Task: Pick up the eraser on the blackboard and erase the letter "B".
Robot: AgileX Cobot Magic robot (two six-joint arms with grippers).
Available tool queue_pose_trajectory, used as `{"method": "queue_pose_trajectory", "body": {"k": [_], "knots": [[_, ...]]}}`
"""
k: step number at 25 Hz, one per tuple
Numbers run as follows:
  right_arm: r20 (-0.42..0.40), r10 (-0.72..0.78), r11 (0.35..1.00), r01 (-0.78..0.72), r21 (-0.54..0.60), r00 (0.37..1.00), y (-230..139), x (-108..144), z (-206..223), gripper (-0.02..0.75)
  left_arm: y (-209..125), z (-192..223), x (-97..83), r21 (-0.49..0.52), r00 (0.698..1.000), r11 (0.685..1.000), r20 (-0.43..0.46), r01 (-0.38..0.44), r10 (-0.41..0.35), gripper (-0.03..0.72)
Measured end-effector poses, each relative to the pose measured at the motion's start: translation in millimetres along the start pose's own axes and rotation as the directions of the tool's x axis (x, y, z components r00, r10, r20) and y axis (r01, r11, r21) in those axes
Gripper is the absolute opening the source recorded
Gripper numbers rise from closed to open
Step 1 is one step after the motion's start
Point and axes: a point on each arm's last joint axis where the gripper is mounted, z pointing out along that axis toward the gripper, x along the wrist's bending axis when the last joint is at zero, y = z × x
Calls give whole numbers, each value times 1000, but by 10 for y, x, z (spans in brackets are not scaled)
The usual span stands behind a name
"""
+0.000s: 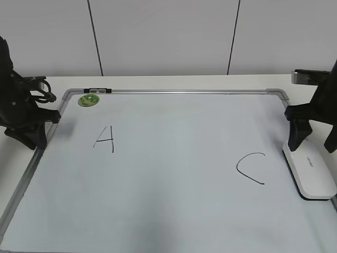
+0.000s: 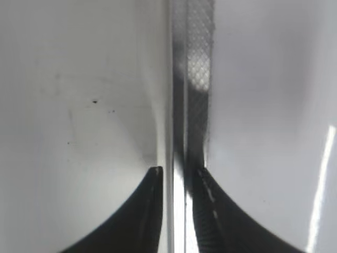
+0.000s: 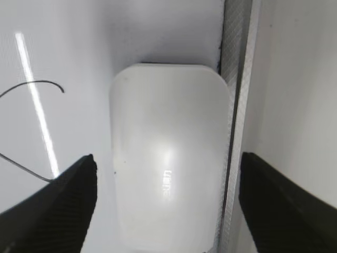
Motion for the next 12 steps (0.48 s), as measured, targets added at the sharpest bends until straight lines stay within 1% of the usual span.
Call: {"method": "queue_pose_trajectory", "body": {"k": [2, 3, 7, 9, 12], "knots": [[-1, -1, 1000, 1, 9, 1000, -2, 2, -16, 625, 1, -120, -8, -27, 1000, 1000, -1, -5, 5, 255], [-1, 1, 1000, -1, 17, 1000, -9, 3, -17, 625, 1, -191, -9, -45, 1000, 999, -6, -11, 11, 318], [0, 9, 999, -9, 48, 1000, -33, 3, -28, 624, -12, -383, -18, -84, 1000, 996, -13, -21, 20, 485], [1, 15, 998, -15, 65, 1000, -49, 2, -29, 624, -25, -418, -20, -80, 1000, 997, -14, -23, 22, 538], [4, 38, 997, -38, 74, 999, -57, 1, -29, 612, -56, -439, -19, -54, 1000, 998, -15, -18, 17, 568]]}}
